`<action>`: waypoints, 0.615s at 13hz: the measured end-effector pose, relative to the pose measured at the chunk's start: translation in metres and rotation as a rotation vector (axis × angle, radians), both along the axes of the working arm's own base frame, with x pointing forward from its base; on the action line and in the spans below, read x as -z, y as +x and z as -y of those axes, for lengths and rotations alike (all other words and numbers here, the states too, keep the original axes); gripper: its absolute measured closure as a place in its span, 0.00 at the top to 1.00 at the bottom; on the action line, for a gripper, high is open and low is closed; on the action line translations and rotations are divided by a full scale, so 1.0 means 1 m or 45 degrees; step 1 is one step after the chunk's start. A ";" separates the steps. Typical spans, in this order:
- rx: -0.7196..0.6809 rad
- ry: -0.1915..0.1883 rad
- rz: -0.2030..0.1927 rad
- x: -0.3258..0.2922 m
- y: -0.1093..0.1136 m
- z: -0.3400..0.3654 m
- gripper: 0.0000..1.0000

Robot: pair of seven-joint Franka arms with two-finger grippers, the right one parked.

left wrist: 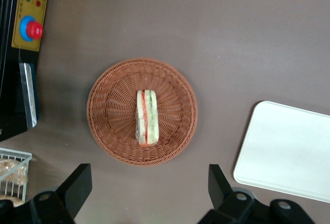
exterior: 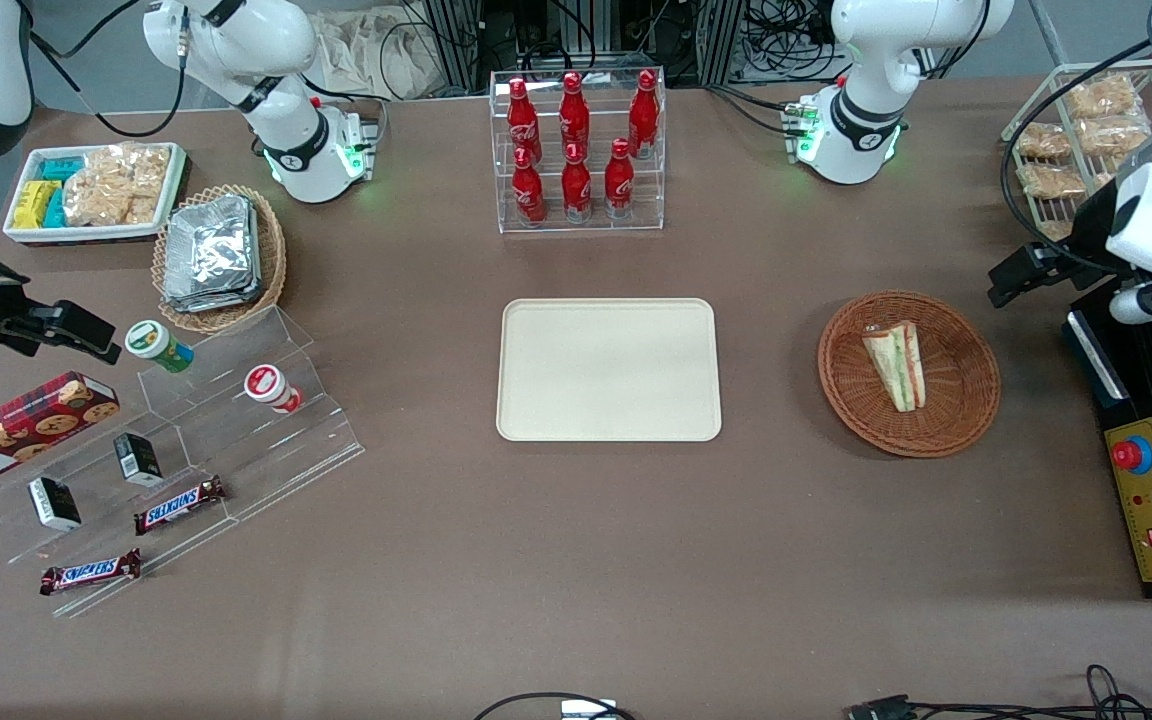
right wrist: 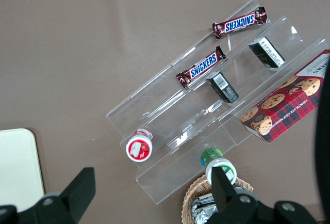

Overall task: Place sandwich from basket to tray
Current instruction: 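Move the left gripper over the sandwich in the wicker basket, then lower the open left gripper around the wrapped sandwich and close it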

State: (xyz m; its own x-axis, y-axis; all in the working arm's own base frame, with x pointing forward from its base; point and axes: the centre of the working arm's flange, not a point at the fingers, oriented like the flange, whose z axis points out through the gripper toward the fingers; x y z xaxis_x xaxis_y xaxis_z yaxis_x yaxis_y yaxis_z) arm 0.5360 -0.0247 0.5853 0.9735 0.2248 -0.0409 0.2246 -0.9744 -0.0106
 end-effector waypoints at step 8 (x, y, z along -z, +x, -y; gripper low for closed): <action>-0.050 0.004 -0.057 0.195 -0.027 -0.007 1.00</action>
State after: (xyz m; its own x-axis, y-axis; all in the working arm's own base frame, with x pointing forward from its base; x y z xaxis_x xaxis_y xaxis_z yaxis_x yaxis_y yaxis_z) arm 0.5087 -0.0174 0.3902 0.9611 0.2632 -0.0834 0.2621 -0.9647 -0.0242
